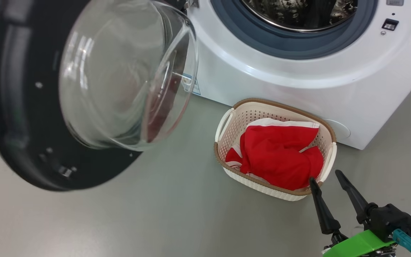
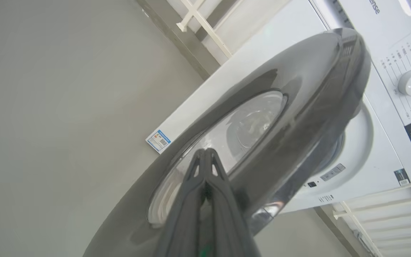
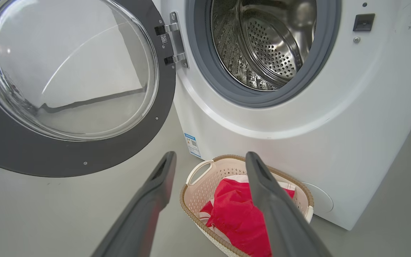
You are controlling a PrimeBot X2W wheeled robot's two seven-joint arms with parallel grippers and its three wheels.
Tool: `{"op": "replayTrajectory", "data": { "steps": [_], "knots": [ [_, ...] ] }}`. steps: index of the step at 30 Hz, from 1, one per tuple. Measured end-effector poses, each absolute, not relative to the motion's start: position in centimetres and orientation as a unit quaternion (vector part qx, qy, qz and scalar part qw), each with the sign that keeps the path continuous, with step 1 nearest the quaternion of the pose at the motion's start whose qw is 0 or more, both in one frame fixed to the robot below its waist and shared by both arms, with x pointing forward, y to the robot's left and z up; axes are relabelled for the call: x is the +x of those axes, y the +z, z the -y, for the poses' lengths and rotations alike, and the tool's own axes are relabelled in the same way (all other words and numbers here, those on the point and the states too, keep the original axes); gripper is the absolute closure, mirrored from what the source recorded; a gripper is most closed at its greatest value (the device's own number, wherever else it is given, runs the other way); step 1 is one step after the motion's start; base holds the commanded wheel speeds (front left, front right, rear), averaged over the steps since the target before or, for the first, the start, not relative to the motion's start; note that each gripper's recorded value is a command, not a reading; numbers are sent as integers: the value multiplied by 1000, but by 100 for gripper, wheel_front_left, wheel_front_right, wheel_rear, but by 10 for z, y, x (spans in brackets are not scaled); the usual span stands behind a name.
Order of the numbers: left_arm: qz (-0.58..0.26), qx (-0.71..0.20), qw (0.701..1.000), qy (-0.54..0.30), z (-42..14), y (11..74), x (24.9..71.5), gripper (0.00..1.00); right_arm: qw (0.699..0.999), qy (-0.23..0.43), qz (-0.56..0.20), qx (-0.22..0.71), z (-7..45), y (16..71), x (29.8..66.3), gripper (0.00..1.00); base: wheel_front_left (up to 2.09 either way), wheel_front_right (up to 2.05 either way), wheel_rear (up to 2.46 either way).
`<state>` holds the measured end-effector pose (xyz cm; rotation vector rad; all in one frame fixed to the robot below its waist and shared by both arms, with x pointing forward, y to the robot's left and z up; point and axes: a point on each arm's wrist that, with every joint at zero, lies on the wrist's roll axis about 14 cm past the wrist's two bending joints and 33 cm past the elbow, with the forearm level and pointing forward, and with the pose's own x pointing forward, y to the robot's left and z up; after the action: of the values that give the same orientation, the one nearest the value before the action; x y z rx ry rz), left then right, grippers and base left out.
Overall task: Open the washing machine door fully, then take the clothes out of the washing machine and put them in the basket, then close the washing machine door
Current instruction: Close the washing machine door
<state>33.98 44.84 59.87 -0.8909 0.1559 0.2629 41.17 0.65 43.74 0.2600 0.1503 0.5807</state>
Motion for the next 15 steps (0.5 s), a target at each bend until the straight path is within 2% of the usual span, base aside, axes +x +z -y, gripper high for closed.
{"op": "replayTrajectory", "data": {
  "steps": [2,15],
  "knots": [
    [-97,-421,899,68,-417,604,352,100,948,281,-71,128,-4,440,410,0,0,0,0],
    [-123,-393,907,-83,-332,624,368,100,957,252,-58,133,13,449,409,0,0,0,0]
  ]
}}
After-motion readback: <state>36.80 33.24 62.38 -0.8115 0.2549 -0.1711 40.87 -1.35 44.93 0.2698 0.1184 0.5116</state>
